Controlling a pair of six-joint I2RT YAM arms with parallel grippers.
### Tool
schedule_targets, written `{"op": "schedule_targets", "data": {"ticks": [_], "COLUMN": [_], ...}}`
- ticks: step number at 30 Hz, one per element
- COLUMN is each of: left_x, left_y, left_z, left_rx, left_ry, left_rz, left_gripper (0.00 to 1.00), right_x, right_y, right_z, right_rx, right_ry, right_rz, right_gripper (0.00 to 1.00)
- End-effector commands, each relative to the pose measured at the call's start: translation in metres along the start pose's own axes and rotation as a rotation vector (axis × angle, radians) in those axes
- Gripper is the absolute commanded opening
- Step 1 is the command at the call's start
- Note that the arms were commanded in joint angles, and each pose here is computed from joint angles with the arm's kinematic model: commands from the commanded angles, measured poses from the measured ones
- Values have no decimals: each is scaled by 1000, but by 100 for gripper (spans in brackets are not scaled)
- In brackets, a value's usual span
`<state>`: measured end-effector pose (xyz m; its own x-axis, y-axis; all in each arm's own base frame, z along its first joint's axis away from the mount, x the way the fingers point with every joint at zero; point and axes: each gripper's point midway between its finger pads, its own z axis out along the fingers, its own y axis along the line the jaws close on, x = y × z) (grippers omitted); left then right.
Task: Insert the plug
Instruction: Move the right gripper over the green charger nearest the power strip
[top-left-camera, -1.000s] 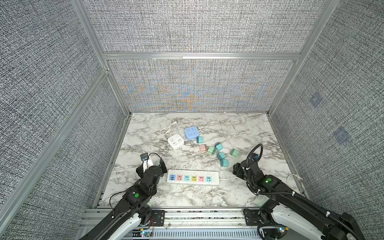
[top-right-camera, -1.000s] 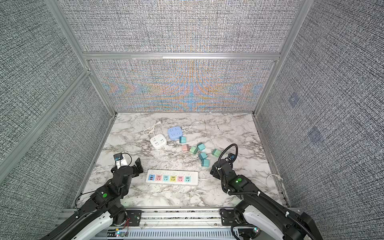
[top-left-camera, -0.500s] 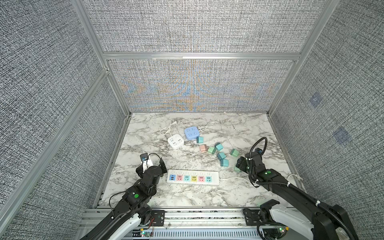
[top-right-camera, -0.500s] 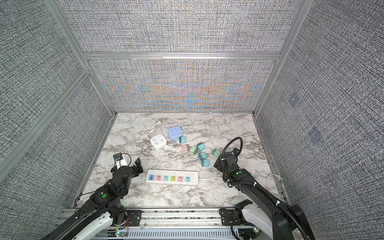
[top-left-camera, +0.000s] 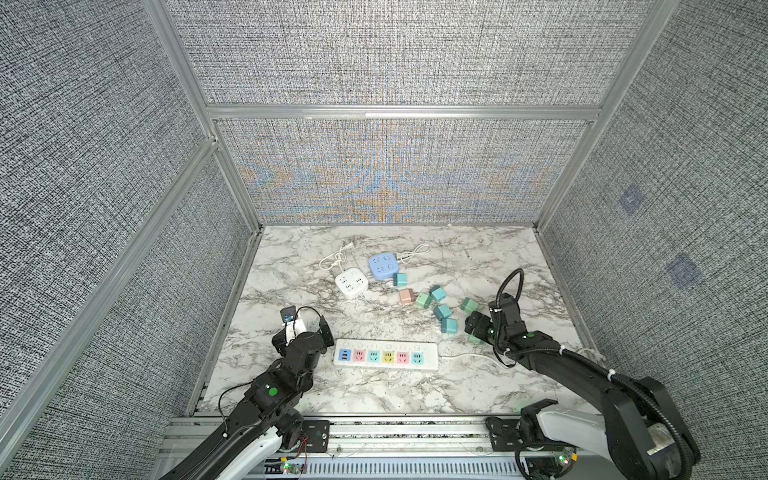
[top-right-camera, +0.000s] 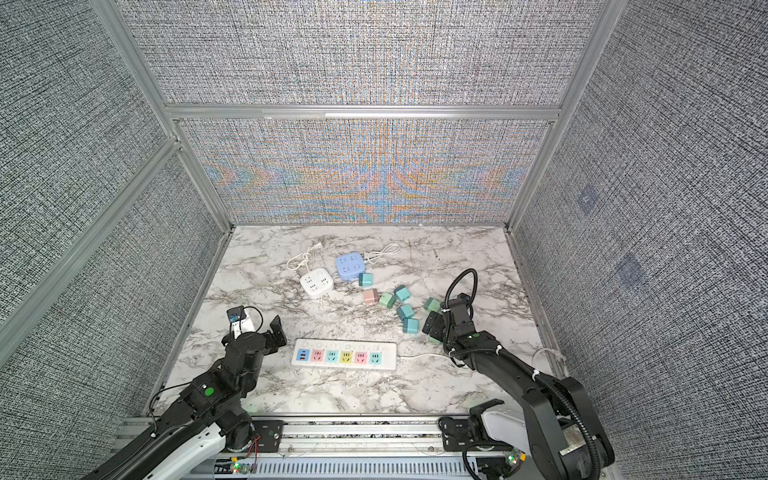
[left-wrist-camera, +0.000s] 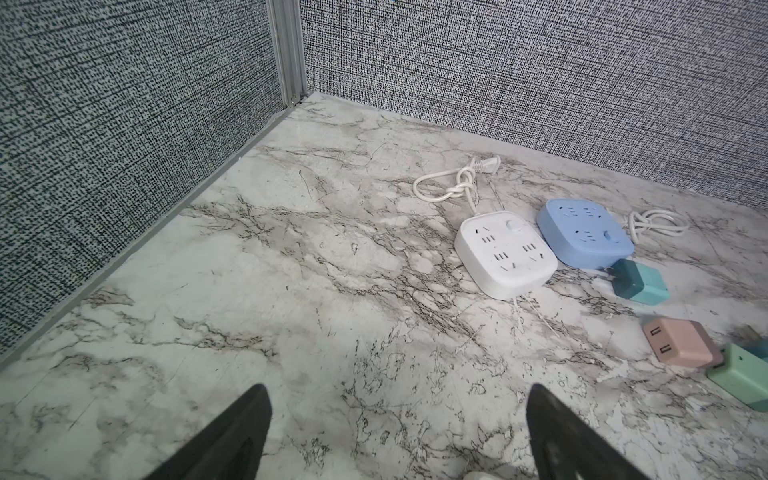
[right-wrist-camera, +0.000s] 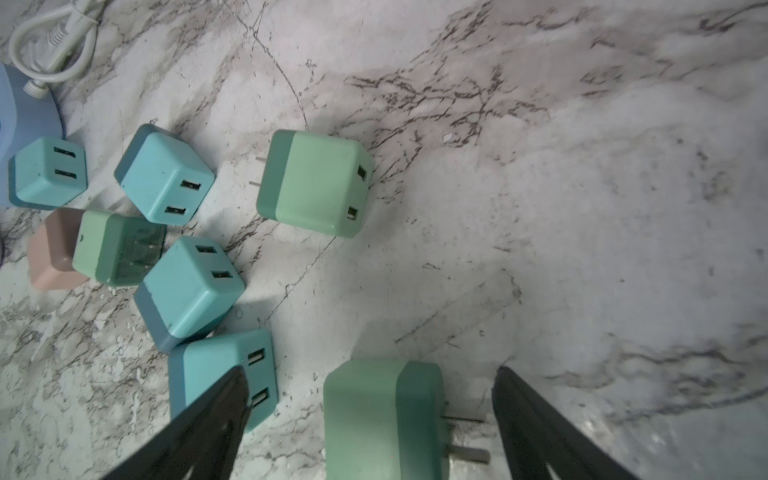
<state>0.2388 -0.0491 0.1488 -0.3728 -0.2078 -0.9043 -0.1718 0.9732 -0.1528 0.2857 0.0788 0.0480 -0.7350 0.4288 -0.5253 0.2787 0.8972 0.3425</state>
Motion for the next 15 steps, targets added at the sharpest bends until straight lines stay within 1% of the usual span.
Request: {"op": "schedule_targets", "data": {"ticks": [1, 5, 9, 15], "left_x": [-4, -4, -4, -4], "left_y": [-3, -3, -3, -3], "left_z": [0, 0, 0, -1], "left_rx": [10, 13, 14, 18], "left_ry": [-14, -14, -14, -17], "left_rz": [-10, -11, -11, -15], "left_gripper": [97, 97, 97, 97], "right_x": [6, 19, 27, 39], "right_y": [7, 13, 14, 36], "right_z": [0, -3, -7, -15], "right_rx": [-50, -113, -129, -214], "right_ry": [29, 54, 64, 70], "right_rz": [4, 23, 30, 15], "right_gripper": [93, 93, 93, 93]}}
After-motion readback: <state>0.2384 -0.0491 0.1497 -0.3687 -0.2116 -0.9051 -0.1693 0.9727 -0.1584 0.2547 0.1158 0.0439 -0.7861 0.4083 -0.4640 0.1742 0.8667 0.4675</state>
